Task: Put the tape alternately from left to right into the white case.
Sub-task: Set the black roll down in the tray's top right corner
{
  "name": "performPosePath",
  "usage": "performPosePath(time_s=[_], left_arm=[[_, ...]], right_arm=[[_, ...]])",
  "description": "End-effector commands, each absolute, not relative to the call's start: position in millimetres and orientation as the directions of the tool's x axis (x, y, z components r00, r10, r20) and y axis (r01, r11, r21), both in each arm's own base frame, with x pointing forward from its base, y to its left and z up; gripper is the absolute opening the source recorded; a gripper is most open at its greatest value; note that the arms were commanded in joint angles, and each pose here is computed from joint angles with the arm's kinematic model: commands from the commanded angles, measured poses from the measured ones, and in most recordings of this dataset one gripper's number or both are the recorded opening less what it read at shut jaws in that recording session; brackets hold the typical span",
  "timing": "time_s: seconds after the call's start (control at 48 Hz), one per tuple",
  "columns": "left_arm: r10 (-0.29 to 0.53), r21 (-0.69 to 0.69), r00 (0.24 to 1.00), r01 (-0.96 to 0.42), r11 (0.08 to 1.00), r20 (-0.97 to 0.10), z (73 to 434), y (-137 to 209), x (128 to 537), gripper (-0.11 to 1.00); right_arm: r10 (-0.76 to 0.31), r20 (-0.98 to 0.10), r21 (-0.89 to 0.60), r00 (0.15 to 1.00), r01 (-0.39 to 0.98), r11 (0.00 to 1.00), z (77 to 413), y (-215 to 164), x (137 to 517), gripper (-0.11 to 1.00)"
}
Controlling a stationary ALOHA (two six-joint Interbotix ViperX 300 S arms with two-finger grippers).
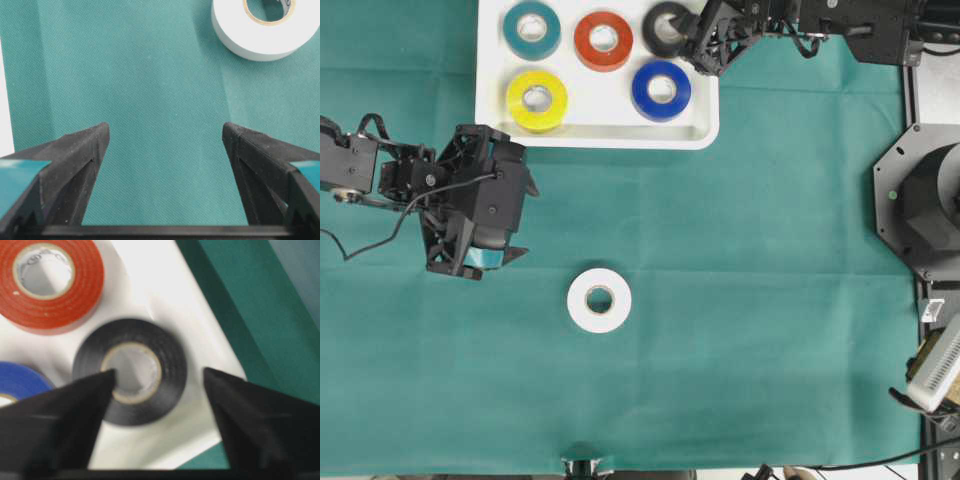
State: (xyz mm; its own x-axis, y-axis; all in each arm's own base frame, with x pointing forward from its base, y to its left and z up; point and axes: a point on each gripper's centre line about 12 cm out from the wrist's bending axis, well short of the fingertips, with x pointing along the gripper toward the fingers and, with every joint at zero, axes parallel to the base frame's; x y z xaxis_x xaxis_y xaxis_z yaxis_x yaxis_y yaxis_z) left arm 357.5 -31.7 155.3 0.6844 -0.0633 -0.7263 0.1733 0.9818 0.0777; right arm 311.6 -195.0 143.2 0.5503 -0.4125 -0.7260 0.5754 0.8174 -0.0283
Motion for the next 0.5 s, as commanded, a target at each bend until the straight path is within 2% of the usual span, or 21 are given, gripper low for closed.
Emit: performPosePath(time_s=[0.0, 0.062, 0.125, 0.479], left_arm=[[-0.068, 0.078, 0.709, 0.172, 0.982, -0.702, 165.5, -33.3, 362.5, 0.97], [-0.068, 0.078, 0.709, 0.172, 0.982, -0.702, 165.5, -33.3, 362.5, 0.97], [-0.068, 0.078, 0.708, 0.172, 0.982, -0.703, 165.0, -33.3, 362.1, 0.97], [-0.068, 0.08, 0.709, 0.172, 0.982, -0.702, 165.5, -33.3, 362.5, 0.97]], right_arm=[[-0.425, -0.704, -0.029, 0.569, 0.576, 0.817, 153.6, -198.4, 315.3, 0.45], [-0.425, -0.705, -0.029, 0.568, 0.576, 0.817, 153.1, -198.2, 314.9, 0.66], [-0.426, -0.703, -0.029, 0.57, 0.576, 0.817, 154.2, -198.4, 315.2, 0.81], [-0.42, -0.7, -0.023, 0.577, 0.57, 0.821, 153.5, -196.3, 315.4, 0.82]])
